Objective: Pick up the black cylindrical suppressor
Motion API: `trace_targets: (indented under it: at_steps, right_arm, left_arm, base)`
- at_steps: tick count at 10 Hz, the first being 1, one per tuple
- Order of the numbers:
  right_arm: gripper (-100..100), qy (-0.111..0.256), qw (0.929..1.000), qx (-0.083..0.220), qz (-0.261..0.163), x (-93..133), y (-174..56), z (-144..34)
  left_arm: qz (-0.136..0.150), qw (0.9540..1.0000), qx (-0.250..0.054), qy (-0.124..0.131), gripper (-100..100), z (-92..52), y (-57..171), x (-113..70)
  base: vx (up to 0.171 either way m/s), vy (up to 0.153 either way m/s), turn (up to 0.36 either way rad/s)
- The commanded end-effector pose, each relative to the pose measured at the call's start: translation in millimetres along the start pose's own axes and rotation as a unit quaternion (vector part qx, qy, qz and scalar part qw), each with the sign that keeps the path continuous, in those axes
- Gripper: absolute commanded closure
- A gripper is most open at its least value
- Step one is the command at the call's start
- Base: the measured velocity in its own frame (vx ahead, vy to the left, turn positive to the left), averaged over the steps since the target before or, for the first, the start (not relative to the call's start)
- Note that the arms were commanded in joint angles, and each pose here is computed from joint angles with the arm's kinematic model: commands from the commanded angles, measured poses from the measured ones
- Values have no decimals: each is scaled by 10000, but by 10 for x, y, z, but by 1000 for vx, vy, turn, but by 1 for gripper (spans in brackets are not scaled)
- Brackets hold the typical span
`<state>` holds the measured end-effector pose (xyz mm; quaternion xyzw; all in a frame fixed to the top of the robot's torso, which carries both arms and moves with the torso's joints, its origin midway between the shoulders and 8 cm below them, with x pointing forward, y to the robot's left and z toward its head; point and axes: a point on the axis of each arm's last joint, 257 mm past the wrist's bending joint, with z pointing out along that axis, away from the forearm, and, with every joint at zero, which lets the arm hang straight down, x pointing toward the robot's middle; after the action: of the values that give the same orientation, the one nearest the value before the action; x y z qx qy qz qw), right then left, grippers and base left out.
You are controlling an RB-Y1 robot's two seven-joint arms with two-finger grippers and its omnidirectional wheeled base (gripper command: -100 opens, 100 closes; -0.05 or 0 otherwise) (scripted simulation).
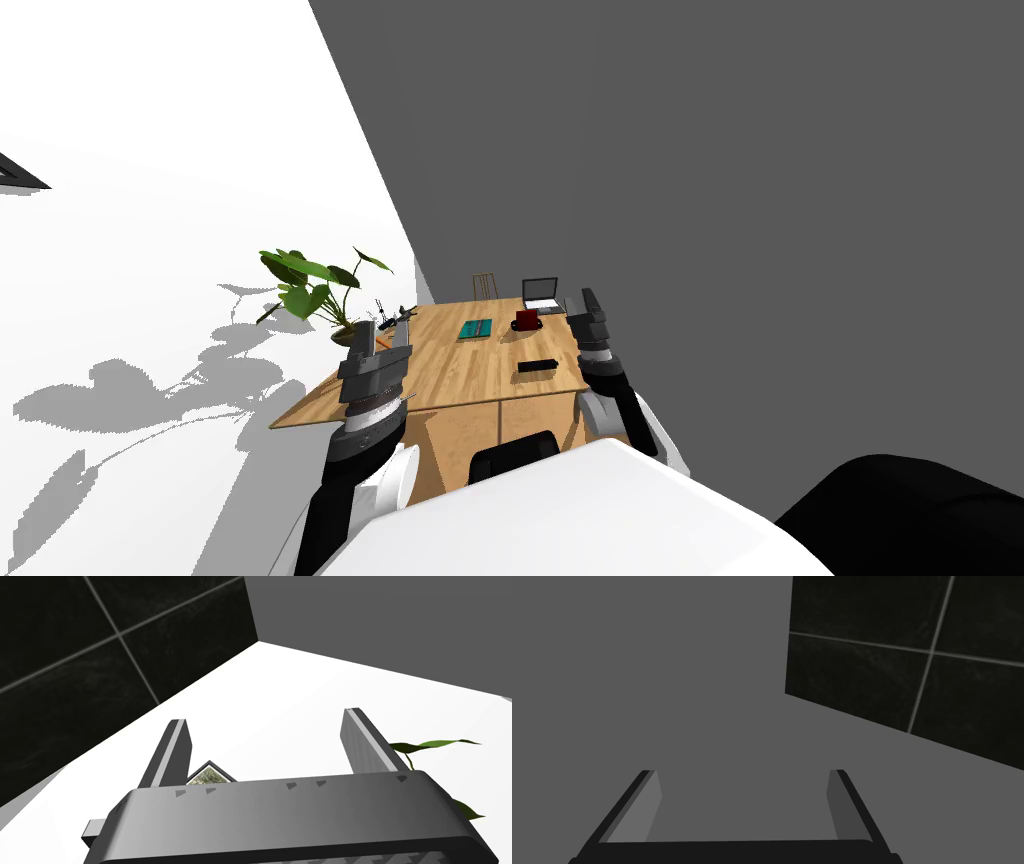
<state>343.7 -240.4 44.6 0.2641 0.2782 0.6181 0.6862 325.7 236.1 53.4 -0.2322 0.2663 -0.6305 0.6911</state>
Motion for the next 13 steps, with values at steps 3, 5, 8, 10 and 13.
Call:
trace_targets:
  at_steps: [3, 5, 8, 10, 13]
  right_arm:
    - [-100, 461, 9981, 333, -217, 156, -203, -112]
    - [-100, 778, 9939, 671, -408, 256, -415, -247]
    - [-100, 1291, 9798, 1305, -795, 378, -823, -554]
    - [-100, 1469, 9725, 1539, -947, 405, -976, -689]
    - [-100, 2021, 9401, 2314, -1475, 420, -1476, -1224]
  left_arm:
    - [0, 10000, 1, 0, 0, 0, 0, 0]
    - [-1, 10000, 1, 0, 0, 1, 0, 0]
    - [-1, 10000, 1, 0, 0, 1, 0, 1]
    - [0, 10000, 0, 0, 0, 0, 0, 0]
    - [-1, 10000, 1, 0, 0, 1, 0, 0]
  base:
    - [-93, 14, 69]
    - [-171, 24, 123]
    - [-167, 28, 171]
    - [-117, 27, 99]
    - [-159, 44, 294]
